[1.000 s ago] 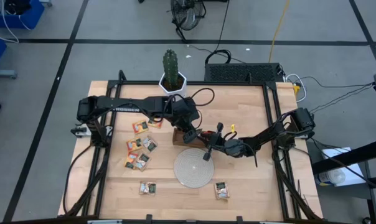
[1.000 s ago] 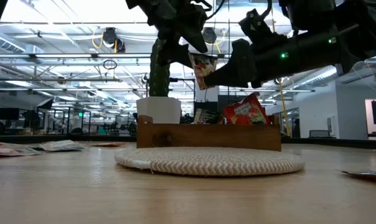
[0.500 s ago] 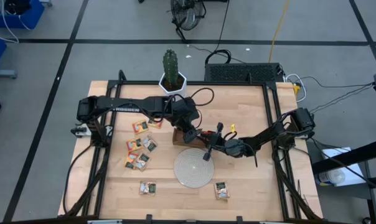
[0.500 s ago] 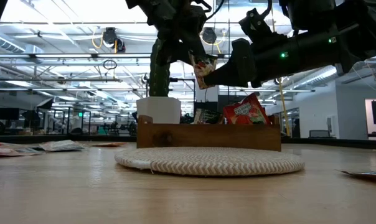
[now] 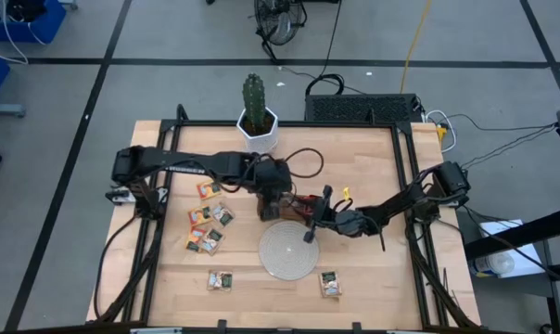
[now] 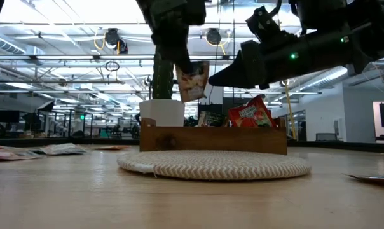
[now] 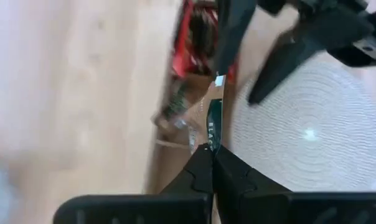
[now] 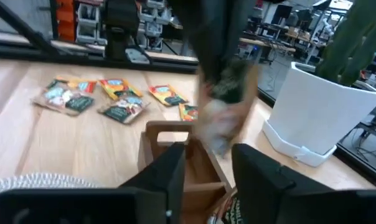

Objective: Pick & Place Tea
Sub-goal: Put the brown tea bag into the middle section of the wooden organizer

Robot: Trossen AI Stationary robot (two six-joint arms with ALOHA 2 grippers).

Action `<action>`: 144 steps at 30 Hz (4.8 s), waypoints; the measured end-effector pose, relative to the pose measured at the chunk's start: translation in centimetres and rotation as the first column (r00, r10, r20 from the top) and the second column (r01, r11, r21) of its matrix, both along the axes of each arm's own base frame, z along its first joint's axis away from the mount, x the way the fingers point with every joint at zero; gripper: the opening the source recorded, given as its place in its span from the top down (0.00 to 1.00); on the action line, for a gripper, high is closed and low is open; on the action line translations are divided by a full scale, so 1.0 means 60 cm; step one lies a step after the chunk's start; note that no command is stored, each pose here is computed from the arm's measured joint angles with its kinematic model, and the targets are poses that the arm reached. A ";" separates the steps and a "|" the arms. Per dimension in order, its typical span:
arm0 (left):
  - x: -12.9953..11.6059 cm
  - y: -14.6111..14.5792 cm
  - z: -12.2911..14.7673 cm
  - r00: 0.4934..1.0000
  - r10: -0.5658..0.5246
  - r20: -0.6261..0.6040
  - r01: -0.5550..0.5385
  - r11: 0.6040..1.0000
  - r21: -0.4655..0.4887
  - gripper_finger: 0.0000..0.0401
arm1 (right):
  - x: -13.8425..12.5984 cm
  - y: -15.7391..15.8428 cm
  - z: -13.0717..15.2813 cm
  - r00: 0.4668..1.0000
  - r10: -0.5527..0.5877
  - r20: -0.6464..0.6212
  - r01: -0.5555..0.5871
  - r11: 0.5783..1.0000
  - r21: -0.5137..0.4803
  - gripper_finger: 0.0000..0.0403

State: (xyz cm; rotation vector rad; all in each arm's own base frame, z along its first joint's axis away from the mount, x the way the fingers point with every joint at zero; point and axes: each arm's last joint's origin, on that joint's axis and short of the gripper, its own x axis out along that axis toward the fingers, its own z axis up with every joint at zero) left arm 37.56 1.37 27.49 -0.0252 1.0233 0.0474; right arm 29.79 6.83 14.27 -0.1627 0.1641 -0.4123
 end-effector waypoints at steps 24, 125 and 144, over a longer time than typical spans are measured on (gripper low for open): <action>0.051 0.000 -0.100 0.954 -0.283 -0.101 0.291 0.954 0.073 1.00 | -0.170 -0.033 0.087 0.987 0.042 0.153 -0.053 0.996 0.072 0.68; 0.060 0.026 -0.107 0.997 -0.019 -0.072 0.032 0.982 0.186 0.98 | -0.175 -0.035 0.071 0.993 0.038 0.114 -0.048 0.995 0.092 0.71; 0.061 0.034 -0.106 0.998 0.048 -0.048 -0.040 0.986 0.162 0.90 | -0.175 -0.035 0.071 0.993 0.038 0.115 -0.048 0.995 0.092 0.71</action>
